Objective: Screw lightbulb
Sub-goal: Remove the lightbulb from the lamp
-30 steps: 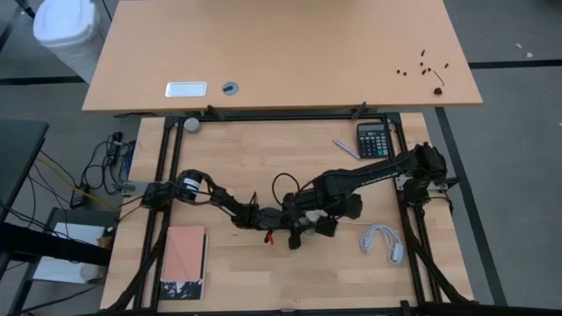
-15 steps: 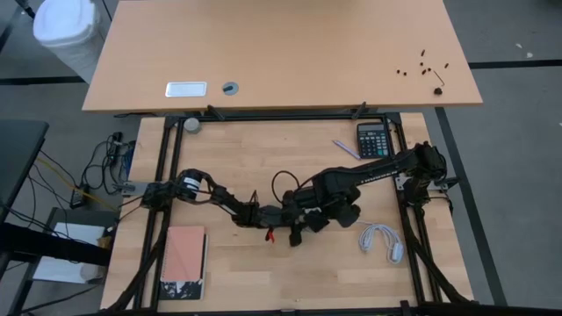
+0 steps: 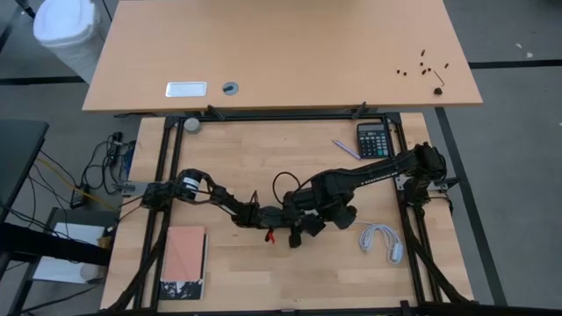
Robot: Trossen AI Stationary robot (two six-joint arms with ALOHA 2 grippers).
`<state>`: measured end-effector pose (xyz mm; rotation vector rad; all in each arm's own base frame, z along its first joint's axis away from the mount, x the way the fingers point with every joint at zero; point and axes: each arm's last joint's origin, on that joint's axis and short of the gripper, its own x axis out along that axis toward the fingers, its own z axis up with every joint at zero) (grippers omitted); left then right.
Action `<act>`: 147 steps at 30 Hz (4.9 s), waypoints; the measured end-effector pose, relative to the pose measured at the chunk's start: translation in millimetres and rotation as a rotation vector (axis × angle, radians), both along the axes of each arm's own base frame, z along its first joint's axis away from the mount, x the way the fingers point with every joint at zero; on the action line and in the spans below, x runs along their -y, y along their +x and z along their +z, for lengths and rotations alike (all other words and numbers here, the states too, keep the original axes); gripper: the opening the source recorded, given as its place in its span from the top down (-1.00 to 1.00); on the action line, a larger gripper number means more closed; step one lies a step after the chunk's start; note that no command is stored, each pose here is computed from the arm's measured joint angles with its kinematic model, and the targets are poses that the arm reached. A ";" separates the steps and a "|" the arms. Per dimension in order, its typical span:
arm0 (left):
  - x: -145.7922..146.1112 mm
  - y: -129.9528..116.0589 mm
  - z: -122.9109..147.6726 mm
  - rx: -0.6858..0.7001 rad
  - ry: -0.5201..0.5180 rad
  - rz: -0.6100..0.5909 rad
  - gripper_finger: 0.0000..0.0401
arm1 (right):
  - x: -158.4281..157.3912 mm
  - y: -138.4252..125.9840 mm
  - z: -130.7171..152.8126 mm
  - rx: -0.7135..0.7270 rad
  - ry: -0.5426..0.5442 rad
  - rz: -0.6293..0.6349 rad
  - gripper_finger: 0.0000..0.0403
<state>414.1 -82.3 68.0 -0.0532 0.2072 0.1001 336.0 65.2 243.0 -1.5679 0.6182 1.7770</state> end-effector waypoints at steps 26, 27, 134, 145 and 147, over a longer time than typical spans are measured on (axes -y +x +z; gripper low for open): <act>23.6 -45.7 -16.9 0.047 -0.068 0.092 0.06 | -5.2 35.0 5.1 0.405 0.024 0.177 -0.51; 23.8 -48.1 -17.8 0.046 -0.068 0.091 0.06 | -5.3 35.9 5.4 0.416 0.022 0.177 -0.51; 27.1 -58.3 -18.5 0.080 -0.083 0.091 0.06 | -4.7 18.0 2.6 -0.268 0.146 -2.617 -0.51; 28.0 -58.7 -18.6 0.080 -0.082 0.091 0.06 | -33.5 14.9 3.5 -0.308 0.195 -2.627 -0.51; 28.0 -58.7 -18.6 0.080 -0.082 0.091 0.06 | -43.9 18.1 5.1 -0.230 0.281 -2.603 -0.50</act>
